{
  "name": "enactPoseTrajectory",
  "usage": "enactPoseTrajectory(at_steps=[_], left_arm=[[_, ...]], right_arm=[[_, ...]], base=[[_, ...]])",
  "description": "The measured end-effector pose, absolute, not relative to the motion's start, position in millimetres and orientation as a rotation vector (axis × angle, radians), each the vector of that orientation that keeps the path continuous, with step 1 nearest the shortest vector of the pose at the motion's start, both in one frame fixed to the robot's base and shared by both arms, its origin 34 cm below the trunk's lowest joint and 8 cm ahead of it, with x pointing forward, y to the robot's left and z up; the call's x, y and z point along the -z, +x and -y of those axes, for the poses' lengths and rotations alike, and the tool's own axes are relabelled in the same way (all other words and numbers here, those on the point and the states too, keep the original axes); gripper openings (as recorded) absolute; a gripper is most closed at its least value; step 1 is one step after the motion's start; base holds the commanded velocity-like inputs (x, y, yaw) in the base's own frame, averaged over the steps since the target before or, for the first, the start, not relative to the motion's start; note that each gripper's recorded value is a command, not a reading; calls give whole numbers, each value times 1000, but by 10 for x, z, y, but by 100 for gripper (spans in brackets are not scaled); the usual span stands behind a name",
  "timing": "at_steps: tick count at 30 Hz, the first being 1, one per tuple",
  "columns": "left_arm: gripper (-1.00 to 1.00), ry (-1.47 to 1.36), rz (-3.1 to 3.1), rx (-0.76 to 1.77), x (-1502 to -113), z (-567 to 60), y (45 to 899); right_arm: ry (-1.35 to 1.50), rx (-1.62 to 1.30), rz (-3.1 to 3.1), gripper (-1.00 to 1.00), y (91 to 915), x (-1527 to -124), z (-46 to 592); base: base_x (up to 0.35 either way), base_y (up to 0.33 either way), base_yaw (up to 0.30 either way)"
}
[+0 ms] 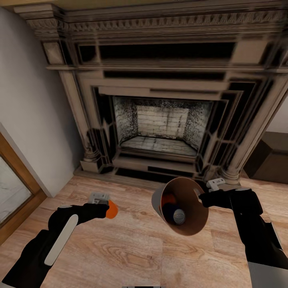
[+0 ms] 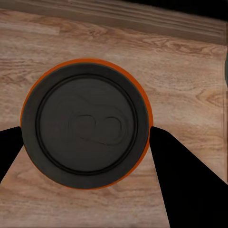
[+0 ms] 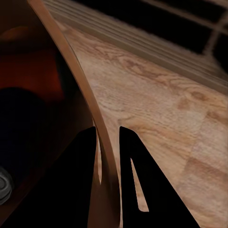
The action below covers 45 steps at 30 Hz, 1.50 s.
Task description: Put the three can of soda from the living room inside the tash can in the kitchen.
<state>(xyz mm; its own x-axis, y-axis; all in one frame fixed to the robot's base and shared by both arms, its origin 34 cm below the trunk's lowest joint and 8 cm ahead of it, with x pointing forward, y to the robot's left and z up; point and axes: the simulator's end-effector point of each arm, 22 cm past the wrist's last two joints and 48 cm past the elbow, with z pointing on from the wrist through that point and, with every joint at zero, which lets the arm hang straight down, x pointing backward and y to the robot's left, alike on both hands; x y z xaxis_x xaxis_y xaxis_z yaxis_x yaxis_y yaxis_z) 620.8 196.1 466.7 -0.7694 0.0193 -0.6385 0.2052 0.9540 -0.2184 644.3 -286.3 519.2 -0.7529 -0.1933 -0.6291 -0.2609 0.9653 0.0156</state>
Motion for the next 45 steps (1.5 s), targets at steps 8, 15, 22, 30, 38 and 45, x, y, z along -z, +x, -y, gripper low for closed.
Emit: enactPoseTrajectory(at_steps=[8,15,22,30,38,45], left_arm=[[-100,124,-2407,481,-4982,-2014,6204],[-100,177,-2291,850,-5378,-1681,6098],[-100,318,-2143,1192,-5822,-1243,5845],[-100,419,-2000,1441,-6208,-955,5599],[-100,465,-1935,1562,-6361,-602,5458],[-100,542,-1904,1631,-6461,-255,5323]], right_arm=[[-323,-134,-2449,-100,6440,-5176,2846],[-312,-168,-2535,-100,6344,-4844,2822],[-319,-93,-2655,-100,6199,-4424,2961],[-392,-116,-2668,-100,6193,-4361,2722],[-428,-132,-2665,-100,6195,-4350,2497],[-447,-141,-2666,-100,6187,-4340,2336]], base=[[0,0,0],[0,0,0],[0,0,0],[0,0,0],[0,0,0],[0,0,0]])
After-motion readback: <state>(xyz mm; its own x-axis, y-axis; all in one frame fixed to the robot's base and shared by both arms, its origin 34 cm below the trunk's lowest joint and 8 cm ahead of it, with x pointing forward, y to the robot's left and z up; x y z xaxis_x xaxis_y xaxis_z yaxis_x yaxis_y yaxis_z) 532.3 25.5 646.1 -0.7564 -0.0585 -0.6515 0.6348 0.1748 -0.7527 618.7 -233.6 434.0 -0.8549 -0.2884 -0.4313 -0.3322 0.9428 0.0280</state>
